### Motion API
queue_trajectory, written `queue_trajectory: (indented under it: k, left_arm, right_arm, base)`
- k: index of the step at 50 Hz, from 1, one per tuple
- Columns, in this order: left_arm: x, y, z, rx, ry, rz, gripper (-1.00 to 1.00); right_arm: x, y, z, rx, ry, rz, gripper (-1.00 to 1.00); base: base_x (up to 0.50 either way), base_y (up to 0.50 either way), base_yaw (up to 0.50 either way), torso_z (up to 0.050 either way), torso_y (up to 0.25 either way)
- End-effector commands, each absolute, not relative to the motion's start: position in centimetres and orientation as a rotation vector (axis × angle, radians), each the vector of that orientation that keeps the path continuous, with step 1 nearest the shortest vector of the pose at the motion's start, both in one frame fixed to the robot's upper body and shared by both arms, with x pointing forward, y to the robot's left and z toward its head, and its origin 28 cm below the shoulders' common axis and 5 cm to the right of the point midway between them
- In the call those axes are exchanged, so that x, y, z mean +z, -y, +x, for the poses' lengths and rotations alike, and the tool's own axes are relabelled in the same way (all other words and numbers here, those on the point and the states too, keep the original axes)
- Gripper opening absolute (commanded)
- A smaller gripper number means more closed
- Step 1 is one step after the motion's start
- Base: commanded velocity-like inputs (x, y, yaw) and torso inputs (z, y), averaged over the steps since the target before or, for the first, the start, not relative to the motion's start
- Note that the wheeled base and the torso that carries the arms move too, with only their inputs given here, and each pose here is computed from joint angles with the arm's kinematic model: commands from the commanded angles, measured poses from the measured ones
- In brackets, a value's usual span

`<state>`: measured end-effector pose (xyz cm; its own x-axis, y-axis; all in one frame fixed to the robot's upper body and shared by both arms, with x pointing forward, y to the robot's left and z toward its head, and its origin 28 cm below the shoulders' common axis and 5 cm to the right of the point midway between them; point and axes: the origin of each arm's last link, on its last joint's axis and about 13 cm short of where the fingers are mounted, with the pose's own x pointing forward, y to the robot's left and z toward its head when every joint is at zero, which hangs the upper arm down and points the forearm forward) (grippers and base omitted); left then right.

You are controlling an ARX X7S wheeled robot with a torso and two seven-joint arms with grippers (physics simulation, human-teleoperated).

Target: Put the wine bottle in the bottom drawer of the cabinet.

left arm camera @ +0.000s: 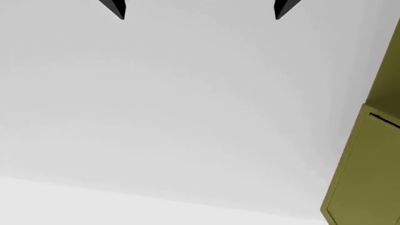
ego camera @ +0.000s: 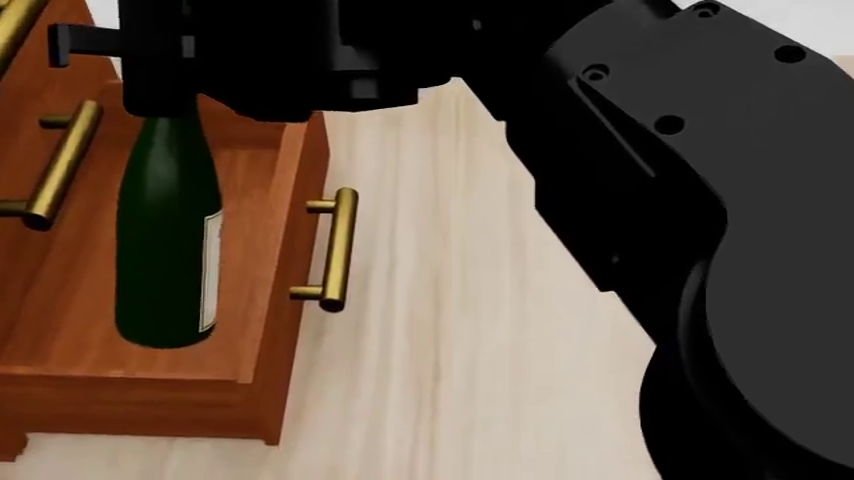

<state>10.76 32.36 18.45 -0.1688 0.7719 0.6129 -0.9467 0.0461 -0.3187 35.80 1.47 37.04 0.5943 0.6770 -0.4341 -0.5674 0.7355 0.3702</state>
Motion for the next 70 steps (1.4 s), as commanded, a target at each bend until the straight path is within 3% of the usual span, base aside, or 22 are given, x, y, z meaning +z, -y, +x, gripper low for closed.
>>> queue_trajectory:
  k: [1,45,70]
  left_arm:
    - [18.7,-32.3,10.8,1.552,0.799,0.290,1.00]
    - [18.5,-32.4,10.8,1.548,0.790,0.283,1.00]
    - [18.3,-32.3,10.9,1.544,0.789,0.278,1.00]
  right_arm:
    - [38.8,-2.0,35.2,0.785,-0.528,0.218,-1.00]
    - [37.8,-1.9,35.9,0.796,-0.484,0.204,-1.00]
    - [35.1,-0.8,37.3,0.669,-0.537,0.196,-1.00]
  base:
    - [0.00,0.00,0.00,0.002,-0.156]
    - [0.00,0.00,0.00,0.002,-0.155]
    - [0.00,0.00,0.00,0.003,-0.156]
